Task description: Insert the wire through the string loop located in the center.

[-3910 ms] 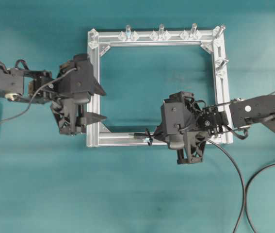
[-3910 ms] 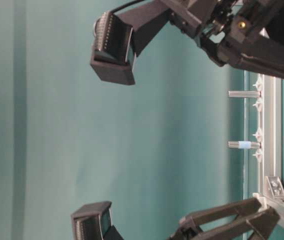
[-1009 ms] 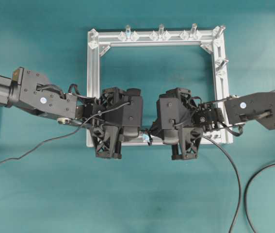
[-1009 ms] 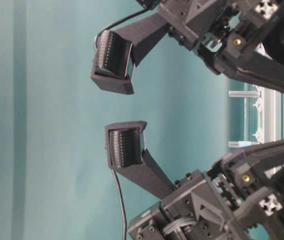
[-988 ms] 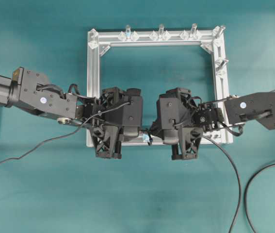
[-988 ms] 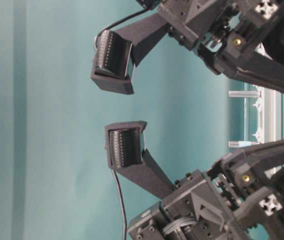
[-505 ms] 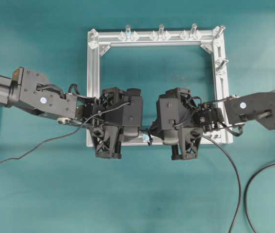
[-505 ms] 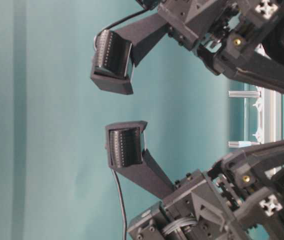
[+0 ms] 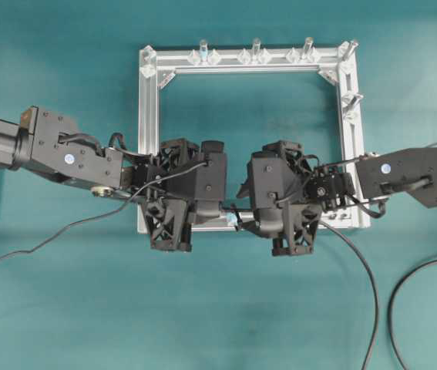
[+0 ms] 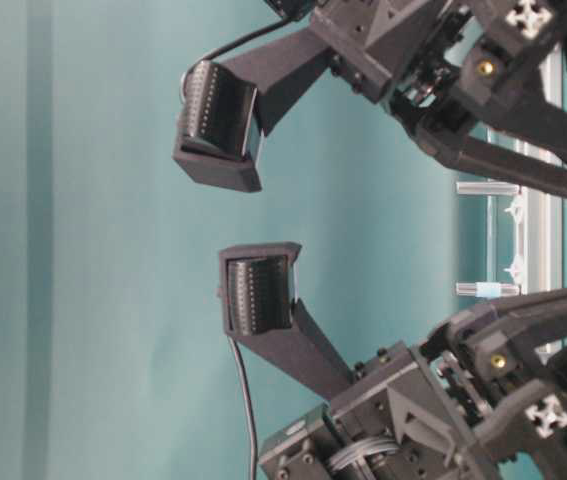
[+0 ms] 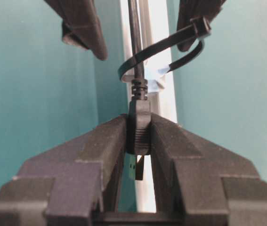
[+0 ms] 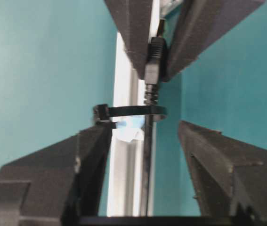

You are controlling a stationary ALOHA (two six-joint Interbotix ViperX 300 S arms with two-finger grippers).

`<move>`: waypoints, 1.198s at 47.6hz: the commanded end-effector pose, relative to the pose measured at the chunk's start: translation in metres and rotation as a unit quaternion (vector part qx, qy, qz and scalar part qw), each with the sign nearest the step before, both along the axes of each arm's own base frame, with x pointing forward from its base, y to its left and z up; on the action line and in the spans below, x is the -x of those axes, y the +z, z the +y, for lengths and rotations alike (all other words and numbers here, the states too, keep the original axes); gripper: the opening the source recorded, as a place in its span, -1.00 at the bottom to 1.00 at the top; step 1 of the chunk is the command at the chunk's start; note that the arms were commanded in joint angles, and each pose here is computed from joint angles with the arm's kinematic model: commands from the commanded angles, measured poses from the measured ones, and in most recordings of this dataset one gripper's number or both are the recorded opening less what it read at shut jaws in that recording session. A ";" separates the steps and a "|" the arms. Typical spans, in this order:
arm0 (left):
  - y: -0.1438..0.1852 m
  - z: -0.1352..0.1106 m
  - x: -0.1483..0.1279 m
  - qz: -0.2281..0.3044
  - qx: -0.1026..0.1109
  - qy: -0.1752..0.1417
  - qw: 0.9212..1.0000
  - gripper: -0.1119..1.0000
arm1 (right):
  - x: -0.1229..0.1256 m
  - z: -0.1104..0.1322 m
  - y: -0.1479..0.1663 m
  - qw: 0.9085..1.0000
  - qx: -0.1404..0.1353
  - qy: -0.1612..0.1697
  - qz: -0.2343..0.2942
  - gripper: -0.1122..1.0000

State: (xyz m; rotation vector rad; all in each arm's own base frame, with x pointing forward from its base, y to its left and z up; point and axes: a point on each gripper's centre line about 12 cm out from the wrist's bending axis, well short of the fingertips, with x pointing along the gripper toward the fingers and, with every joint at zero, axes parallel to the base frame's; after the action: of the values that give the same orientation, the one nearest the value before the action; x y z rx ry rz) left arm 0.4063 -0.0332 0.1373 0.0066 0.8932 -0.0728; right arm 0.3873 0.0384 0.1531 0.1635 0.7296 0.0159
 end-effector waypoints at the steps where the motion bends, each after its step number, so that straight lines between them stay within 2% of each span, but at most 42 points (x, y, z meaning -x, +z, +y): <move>1: 0.015 0.002 -0.005 -0.021 0.002 0.004 1.000 -0.48 | -0.004 0.002 0.019 1.000 -0.002 0.003 -0.027 0.29; 22: 0.012 0.002 0.002 0.002 0.001 0.002 1.000 -0.52 | -0.001 0.001 0.017 1.000 -0.001 0.003 -0.024 0.29; 40: 0.017 0.004 0.032 0.010 0.002 0.004 1.000 -0.52 | 0.003 0.005 0.012 1.000 0.004 0.008 0.001 0.29; 57: 0.016 0.002 0.044 0.023 0.002 0.000 1.000 -0.52 | 0.005 0.007 0.013 1.000 0.005 0.009 0.005 0.28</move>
State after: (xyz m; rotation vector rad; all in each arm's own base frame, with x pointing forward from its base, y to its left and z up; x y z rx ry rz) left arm 0.3619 -0.0303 0.1412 0.0069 0.9699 -0.0744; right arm 0.3809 0.0438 0.1501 0.1475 0.7872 0.0190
